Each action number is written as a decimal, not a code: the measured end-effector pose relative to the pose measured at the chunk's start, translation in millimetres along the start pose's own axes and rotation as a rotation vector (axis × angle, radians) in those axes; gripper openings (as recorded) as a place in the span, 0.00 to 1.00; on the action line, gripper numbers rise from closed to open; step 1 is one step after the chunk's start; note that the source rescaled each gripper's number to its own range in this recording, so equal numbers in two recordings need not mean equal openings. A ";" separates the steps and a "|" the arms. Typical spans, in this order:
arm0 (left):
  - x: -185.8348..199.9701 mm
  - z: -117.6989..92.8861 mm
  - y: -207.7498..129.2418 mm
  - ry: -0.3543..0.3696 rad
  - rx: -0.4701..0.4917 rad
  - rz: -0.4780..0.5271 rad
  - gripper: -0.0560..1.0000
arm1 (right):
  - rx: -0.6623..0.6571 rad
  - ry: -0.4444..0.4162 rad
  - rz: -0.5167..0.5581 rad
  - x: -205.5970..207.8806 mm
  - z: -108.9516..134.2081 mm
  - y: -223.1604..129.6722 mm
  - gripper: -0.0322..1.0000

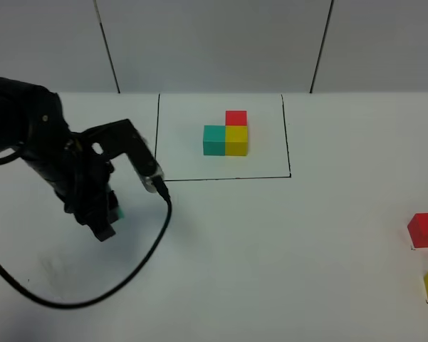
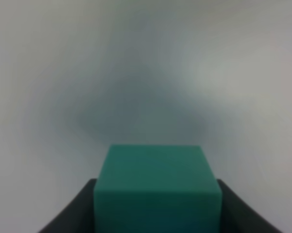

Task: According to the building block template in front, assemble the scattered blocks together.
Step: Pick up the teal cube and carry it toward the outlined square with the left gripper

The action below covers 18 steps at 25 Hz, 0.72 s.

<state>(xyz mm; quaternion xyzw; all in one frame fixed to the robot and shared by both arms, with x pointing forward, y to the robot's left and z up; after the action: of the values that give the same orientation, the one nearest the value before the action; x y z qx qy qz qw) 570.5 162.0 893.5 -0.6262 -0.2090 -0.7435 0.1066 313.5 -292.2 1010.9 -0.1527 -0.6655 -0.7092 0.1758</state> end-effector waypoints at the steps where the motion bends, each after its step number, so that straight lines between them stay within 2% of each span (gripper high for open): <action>1: 1.3 -5.7 9.0 -0.003 -0.057 -0.011 0.06 | 0.000 0.000 0.000 0.0 0.0 0.0 0.03; 3: 0.5 -19.1 29.1 -0.013 -0.143 -0.029 0.06 | 0.000 0.000 0.000 0.0 0.0 0.0 0.03; 9: -20.4 -42.7 70.3 -0.065 -0.282 -0.009 0.06 | 0.001 0.000 0.000 0.0 0.0 0.0 0.03; 18: -70.7 -63.8 94.3 -0.140 -0.360 0.051 0.06 | 0.001 0.000 0.000 0.0 0.0 0.0 0.03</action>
<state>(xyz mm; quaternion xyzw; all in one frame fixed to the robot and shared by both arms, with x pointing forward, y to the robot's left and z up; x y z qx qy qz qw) 567.2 42.5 833.1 -0.6906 -0.0637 -0.7204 -0.0031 313.5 -292.2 1010.9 -0.1526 -0.6658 -0.7089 0.1758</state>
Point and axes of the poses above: a point on each arm's last joint axis where the gripper is mounted, x pointing back along that axis away from the gripper, z along the wrist's bending axis when the last joint is at zero, y = z × x, the point moved 9 cm from there along -x, pointing out along that axis toward the gripper, and after that the axes turned 1 degree about x, right-handed, at the moved point
